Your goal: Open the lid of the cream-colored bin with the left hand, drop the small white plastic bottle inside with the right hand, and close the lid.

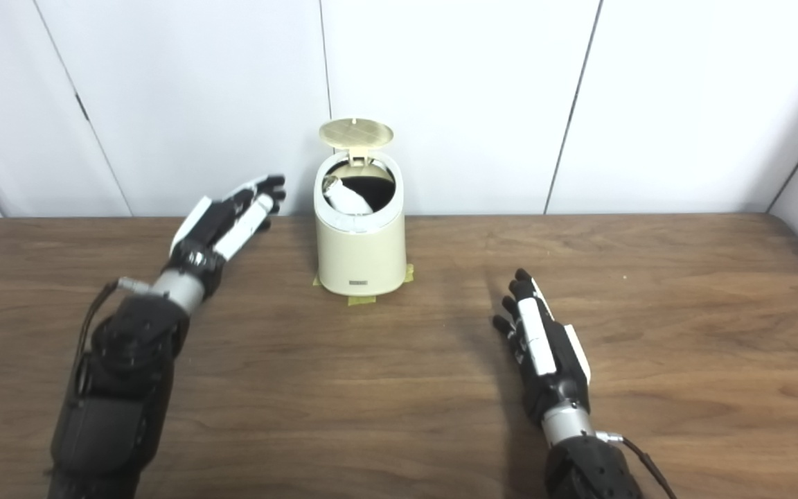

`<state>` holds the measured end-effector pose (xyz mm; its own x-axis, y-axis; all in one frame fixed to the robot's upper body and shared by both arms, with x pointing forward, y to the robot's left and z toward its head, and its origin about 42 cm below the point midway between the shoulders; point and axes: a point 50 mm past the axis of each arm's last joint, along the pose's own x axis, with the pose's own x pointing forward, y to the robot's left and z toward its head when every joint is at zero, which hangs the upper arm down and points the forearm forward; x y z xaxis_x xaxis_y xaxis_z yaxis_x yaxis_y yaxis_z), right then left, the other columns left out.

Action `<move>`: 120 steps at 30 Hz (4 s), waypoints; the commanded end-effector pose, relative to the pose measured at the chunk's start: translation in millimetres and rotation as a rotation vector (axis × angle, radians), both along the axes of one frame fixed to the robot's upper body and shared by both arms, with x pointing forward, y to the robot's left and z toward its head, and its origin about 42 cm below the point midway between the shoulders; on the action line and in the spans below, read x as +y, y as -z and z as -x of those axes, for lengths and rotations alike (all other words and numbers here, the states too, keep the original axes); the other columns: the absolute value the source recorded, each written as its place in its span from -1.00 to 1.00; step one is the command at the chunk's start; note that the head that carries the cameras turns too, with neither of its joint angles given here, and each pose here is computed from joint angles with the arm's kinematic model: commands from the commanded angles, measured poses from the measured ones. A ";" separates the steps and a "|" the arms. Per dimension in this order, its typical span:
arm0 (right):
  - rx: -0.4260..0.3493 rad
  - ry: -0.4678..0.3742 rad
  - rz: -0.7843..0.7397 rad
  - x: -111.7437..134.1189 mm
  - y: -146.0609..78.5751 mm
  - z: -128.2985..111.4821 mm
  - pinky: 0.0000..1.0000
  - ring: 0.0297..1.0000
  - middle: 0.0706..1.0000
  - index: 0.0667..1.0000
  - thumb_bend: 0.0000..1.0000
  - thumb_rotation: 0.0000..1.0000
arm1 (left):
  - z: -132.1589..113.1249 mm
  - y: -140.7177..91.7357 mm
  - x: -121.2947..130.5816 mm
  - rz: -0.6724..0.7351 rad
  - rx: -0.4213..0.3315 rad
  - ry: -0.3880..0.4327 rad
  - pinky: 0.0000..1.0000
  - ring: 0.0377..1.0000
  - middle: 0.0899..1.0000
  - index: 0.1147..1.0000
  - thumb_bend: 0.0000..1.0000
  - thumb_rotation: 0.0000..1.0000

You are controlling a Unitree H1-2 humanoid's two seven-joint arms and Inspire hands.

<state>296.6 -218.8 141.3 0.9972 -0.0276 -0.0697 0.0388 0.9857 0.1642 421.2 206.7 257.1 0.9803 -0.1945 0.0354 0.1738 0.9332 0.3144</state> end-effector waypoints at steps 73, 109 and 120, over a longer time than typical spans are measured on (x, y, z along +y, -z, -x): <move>-0.031 0.017 0.357 15.8 18.1 -16.5 0.44 0.67 0.61 0.92 0.09 0.93 | -48.0 -105.8 -63.1 -1.170 -0.585 0.255 0.64 0.69 0.61 0.57 -0.06 0.53; -0.018 0.029 0.394 13.7 12.3 -14.6 0.45 0.64 0.56 0.85 0.05 0.92 | -4.5 -49.2 -56.4 -1.455 -0.459 0.359 1.00 0.89 0.75 0.63 -0.01 0.65; -0.028 0.018 0.407 14.6 9.8 -13.8 0.45 0.63 0.52 0.82 0.06 0.96 | -4.3 -29.6 -59.8 -1.532 -0.392 0.398 1.00 0.91 0.80 0.64 -0.01 0.68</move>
